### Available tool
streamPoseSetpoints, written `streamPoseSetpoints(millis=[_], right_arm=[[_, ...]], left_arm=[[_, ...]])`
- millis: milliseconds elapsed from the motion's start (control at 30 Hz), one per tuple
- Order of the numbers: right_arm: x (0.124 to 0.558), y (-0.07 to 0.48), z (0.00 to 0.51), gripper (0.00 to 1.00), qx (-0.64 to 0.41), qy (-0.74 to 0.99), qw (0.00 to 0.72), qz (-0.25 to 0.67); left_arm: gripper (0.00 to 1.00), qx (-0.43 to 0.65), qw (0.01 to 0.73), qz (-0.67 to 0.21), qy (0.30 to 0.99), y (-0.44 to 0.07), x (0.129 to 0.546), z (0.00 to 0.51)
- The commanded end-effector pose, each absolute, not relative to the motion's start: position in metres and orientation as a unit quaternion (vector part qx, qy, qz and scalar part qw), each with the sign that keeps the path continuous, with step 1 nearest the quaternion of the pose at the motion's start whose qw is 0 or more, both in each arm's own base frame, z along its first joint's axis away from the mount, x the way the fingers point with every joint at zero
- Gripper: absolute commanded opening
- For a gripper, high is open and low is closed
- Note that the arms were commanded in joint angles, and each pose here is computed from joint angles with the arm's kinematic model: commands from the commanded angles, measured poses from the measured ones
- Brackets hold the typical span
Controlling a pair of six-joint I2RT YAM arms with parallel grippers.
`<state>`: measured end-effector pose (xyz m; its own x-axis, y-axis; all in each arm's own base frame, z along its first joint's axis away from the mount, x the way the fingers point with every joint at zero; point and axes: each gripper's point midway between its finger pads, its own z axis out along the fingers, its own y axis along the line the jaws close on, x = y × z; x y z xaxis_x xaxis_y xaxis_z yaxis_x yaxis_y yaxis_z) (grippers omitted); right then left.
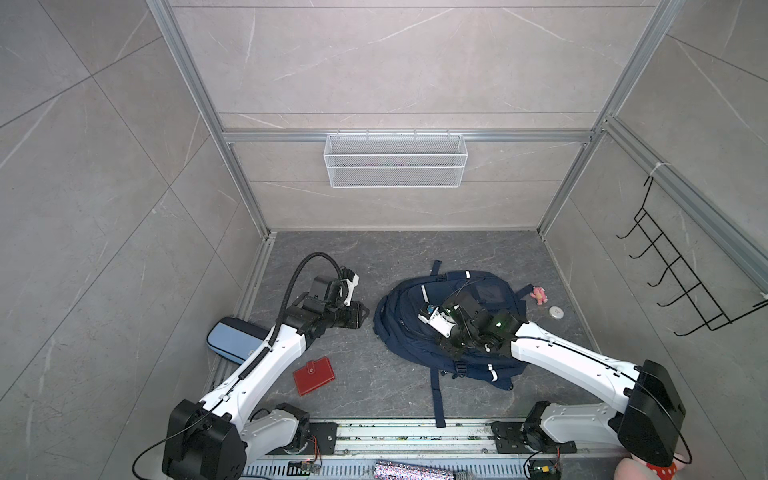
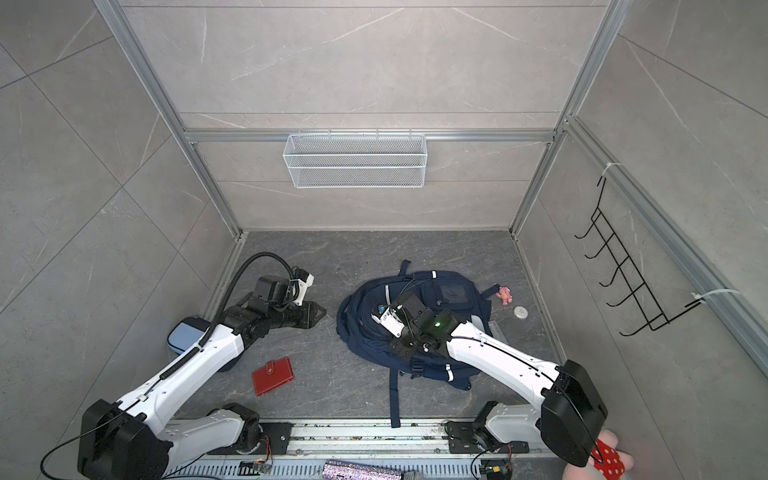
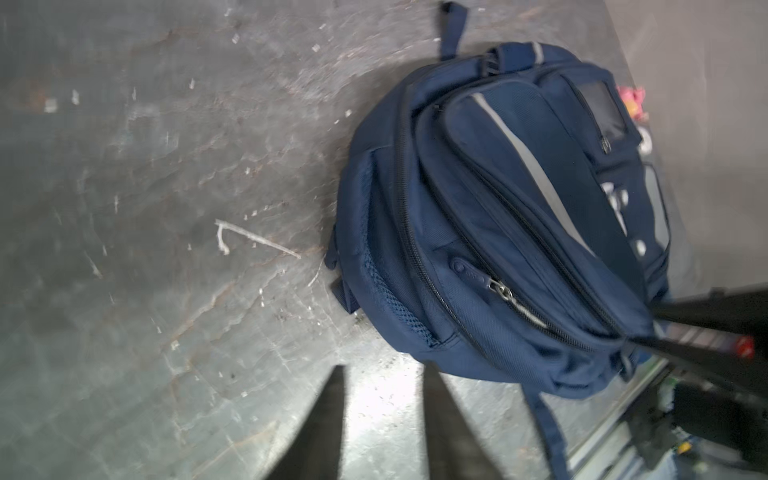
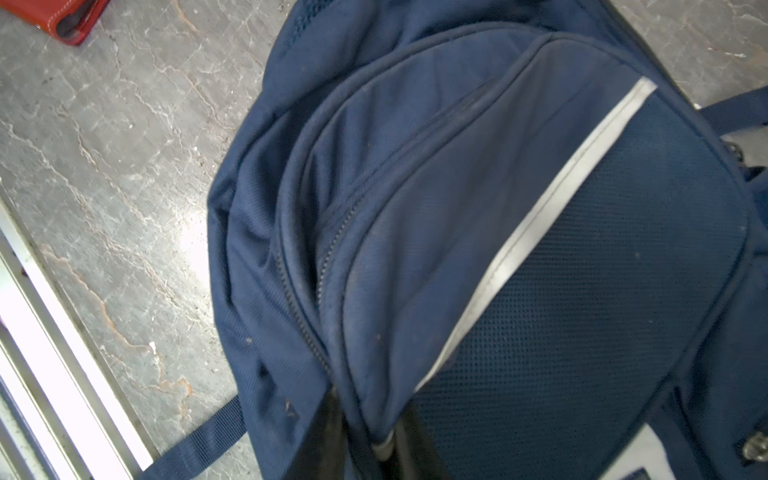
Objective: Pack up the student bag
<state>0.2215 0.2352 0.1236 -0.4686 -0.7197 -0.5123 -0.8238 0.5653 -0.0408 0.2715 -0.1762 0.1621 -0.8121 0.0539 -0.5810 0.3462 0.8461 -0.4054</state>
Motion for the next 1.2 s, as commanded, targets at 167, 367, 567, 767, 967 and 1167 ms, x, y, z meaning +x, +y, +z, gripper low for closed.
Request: streamPoseSetpoints(millis=[167, 367, 567, 767, 967, 1167], right_arm=[[0.22, 0.238, 0.141, 0.9, -0.436, 0.856, 0.25, 0.125], [0.228, 0.248, 0.156, 0.99, -0.407, 0.866, 0.255, 0.141], [0.222, 0.25, 0.163, 0.99, -0.413, 0.863, 0.25, 0.148], [0.203, 0.254, 0.152, 0.99, -0.454, 0.849, 0.222, 0.154], [0.206, 0.267, 0.145, 0.97, -0.482, 0.84, 0.211, 0.131], [0.233, 0.263, 0.119, 0.89, -0.471, 0.858, 0.199, 0.045]], left_arm=[[0.81, -0.008, 0.224, -0.2, 0.954, -0.151, 0.271, 0.131], [0.92, -0.021, 0.215, -0.204, 0.955, -0.164, 0.302, 0.138], [0.92, -0.017, 0.176, -0.178, 0.968, -0.17, 0.335, 0.107], [0.92, -0.006, 0.15, -0.193, 0.969, -0.185, 0.35, 0.086], [0.83, -0.022, 0.141, -0.235, 0.962, -0.195, 0.339, 0.073], [0.69, -0.036, 0.123, -0.24, 0.962, -0.199, 0.315, 0.051]])
